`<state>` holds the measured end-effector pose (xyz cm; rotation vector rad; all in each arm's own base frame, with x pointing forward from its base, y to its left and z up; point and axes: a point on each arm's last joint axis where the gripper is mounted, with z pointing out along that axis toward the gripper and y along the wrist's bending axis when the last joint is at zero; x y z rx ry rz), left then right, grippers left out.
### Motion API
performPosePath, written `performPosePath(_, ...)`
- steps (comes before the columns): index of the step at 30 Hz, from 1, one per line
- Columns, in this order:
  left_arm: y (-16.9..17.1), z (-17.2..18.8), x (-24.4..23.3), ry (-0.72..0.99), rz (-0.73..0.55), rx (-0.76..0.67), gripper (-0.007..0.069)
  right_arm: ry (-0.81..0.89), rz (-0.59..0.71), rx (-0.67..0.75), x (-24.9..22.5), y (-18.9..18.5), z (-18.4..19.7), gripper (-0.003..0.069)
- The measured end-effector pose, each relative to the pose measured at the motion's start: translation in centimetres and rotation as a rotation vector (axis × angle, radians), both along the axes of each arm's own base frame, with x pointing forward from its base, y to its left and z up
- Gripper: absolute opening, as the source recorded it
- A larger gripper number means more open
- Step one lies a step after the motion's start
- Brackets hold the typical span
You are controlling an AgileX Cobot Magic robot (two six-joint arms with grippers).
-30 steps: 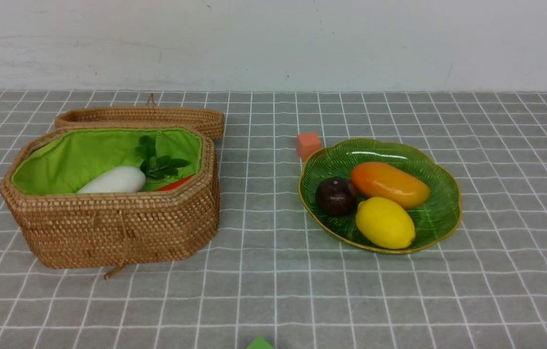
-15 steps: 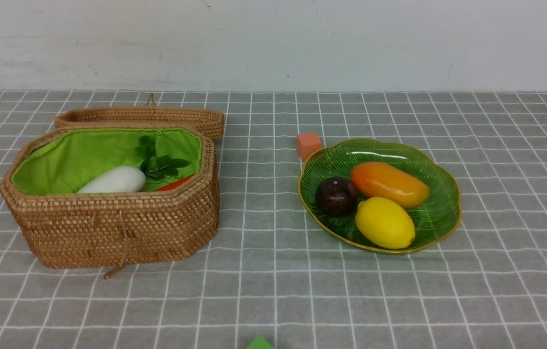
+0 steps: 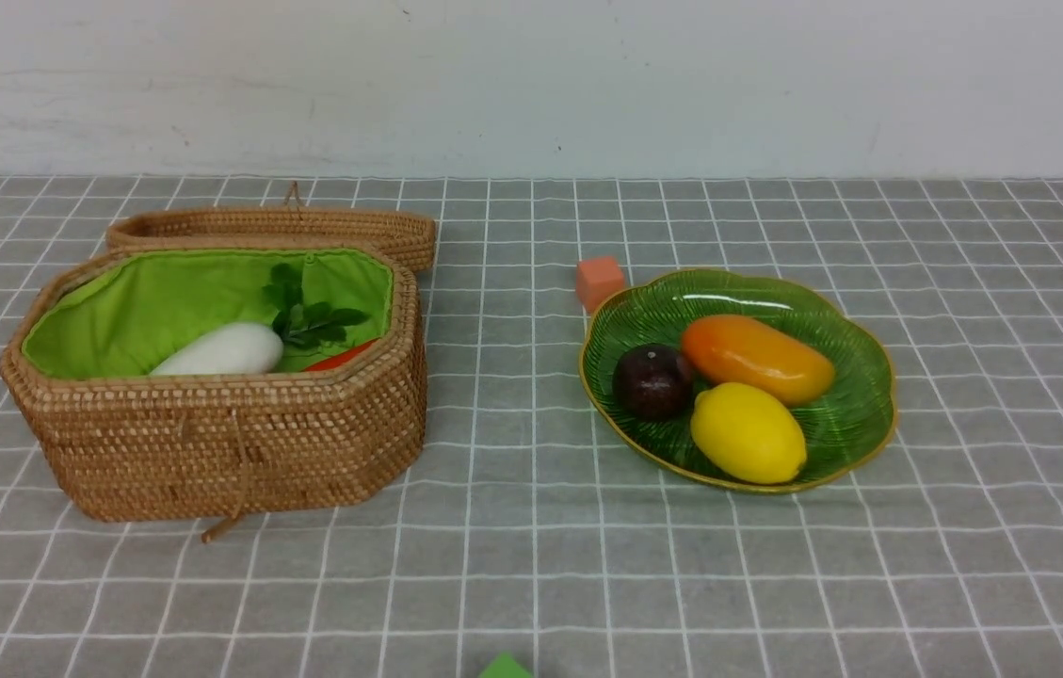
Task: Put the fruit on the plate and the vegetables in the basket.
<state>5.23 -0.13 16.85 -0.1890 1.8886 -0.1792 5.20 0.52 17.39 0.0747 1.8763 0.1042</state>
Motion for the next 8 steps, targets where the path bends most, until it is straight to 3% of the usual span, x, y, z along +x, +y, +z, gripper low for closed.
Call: performPosePath(8,0.00,0.00,0.00,0.000,0.000,0.000,0.0238,0.000,0.000,0.001,0.00,0.00,0.00,0.0076)
